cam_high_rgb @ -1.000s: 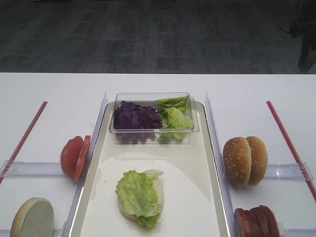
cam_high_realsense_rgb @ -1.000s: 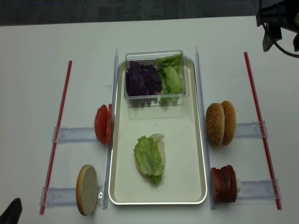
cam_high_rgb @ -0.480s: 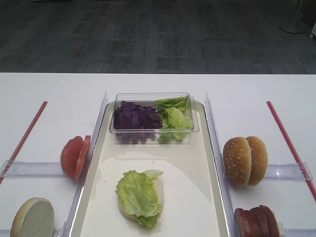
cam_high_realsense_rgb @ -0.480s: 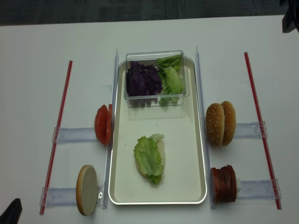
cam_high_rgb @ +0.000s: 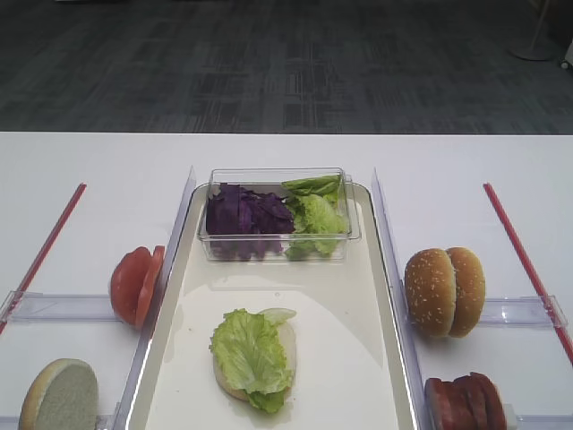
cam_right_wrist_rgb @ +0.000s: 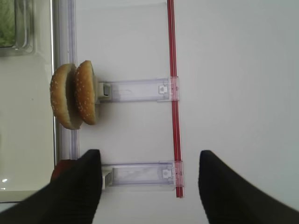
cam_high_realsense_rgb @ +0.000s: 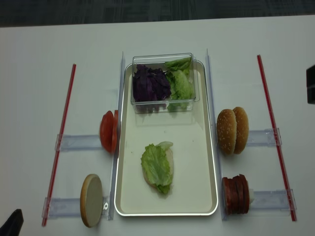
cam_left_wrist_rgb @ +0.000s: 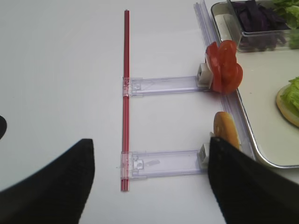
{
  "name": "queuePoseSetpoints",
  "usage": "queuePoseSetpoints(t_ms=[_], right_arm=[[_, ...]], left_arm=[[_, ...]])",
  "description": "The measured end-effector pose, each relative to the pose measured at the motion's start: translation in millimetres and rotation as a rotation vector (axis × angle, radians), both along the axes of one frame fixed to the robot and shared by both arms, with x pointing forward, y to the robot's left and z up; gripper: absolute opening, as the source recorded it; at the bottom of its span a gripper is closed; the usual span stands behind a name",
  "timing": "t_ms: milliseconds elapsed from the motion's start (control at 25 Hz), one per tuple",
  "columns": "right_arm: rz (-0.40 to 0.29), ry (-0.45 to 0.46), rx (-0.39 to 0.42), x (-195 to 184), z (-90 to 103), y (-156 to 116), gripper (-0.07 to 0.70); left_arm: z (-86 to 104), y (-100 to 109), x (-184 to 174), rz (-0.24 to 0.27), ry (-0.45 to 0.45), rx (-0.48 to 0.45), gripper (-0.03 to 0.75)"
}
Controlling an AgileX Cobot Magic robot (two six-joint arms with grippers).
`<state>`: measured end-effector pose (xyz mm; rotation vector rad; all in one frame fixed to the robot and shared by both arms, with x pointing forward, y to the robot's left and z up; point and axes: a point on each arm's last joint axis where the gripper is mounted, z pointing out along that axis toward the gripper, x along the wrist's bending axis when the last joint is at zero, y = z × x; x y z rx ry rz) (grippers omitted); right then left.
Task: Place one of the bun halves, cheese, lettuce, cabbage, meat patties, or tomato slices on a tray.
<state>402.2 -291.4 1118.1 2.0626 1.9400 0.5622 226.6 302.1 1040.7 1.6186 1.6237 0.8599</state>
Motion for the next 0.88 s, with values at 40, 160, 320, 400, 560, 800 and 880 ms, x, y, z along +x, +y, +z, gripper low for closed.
queuePoseSetpoints(t_ms=[40,160,320,400,560,800,880], right_arm=[[-0.002,-0.002,0.001,-5,-4.1,0,0.476],[-0.004,-0.022,0.001,-22,-14.1,0,0.476],[-0.006,-0.042,0.001,-39,-27.4,0,0.476],[-0.006,-0.055,0.001,-47,-31.0,0,0.476],[-0.007,-0.079,0.001,-62,-39.1,0,0.475],[-0.009,-0.131,0.002,-83,-52.6,0,0.475],[-0.01,-0.14,0.003,-89,-56.8,0,0.475]], left_arm=[[0.0,0,0,0.0,0.0,0.0,0.486],[0.0,0,0,0.0,0.0,0.0,0.486],[0.0,0,0,0.0,0.0,-0.001,0.486],[0.0,0,0,0.001,0.0,-0.002,0.486],[0.0,0,0,0.001,0.0,-0.002,0.486],[0.0,0,0,0.001,0.0,-0.002,0.486],[0.0,0,0,0.001,0.0,-0.002,0.486]])
